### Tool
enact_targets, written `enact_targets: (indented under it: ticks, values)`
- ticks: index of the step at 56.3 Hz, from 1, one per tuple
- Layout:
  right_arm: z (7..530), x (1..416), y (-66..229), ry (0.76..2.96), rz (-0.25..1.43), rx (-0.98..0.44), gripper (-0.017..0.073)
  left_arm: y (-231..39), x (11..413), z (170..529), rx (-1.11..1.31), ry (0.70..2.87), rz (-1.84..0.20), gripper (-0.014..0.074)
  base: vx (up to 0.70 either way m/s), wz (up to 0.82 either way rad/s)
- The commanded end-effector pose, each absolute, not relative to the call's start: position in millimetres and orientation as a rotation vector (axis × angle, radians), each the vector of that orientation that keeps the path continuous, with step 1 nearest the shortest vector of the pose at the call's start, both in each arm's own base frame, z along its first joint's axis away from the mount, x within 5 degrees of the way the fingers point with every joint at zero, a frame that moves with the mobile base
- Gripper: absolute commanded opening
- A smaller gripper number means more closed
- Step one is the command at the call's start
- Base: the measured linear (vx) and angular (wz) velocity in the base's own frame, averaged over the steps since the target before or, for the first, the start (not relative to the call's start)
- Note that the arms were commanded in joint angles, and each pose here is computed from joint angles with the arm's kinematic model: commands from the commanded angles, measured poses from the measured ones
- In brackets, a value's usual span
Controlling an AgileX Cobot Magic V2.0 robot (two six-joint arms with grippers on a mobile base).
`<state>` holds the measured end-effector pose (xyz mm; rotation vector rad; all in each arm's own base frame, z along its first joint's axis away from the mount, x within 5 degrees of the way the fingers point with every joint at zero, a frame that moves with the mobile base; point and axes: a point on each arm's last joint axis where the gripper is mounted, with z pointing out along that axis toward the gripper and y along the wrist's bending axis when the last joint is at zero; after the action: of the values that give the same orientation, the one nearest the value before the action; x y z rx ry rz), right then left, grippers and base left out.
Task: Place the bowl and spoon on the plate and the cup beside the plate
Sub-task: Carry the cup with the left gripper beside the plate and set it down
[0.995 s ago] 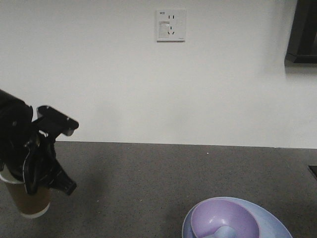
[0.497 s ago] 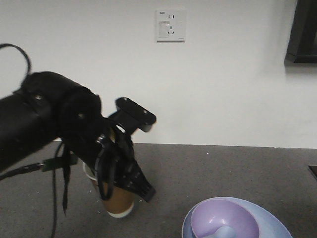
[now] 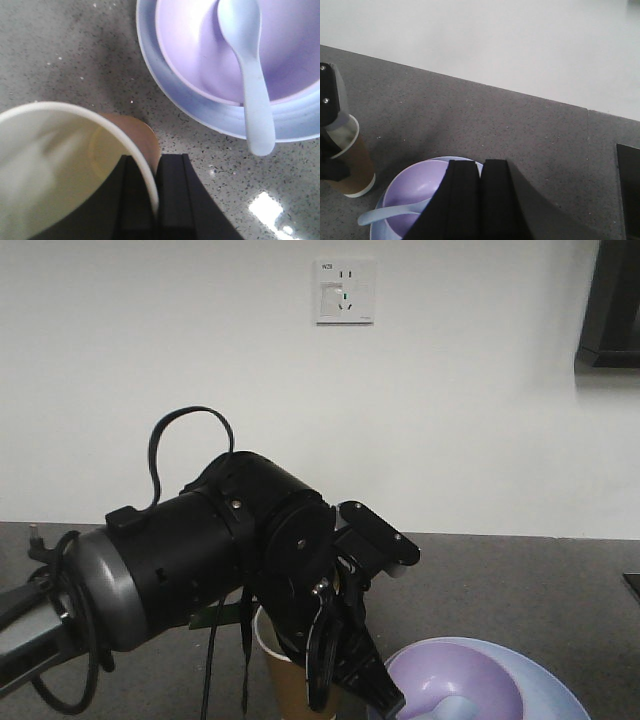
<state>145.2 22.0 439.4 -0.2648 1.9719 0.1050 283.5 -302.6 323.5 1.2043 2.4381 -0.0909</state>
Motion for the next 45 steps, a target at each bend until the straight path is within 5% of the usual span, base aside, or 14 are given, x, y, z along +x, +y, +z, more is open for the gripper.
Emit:
enact_targets:
  ticks: [1, 13, 34, 45]
  values:
    - [452.3, 146.5, 20.8, 1.881, 0.091, -0.246, -0.0008, -302.1, 276.9, 351.7, 1.152, 2.356, -0.170, 0.0000, 0.00, 0.00]
    - [452.3, 146.5, 20.8, 1.881, 0.091, -0.246, -0.0008, -305.1, 278.1, 347.3, 1.153, 2.367, -0.185, 0.0052, 0.00, 0.00]
    - [452.3, 146.5, 20.8, 1.881, 0.091, -0.246, -0.0008, -305.1, 277.7, 347.1, 1.153, 2.373, -0.193, 0.0395, 0.00, 0.00]
    - [452.3, 146.5, 20.8, 1.881, 0.091, -0.246, -0.0008, -303.6, 277.9, 349.0, 1.151, 2.365, -0.179, 0.0493, 0.00, 0.00]
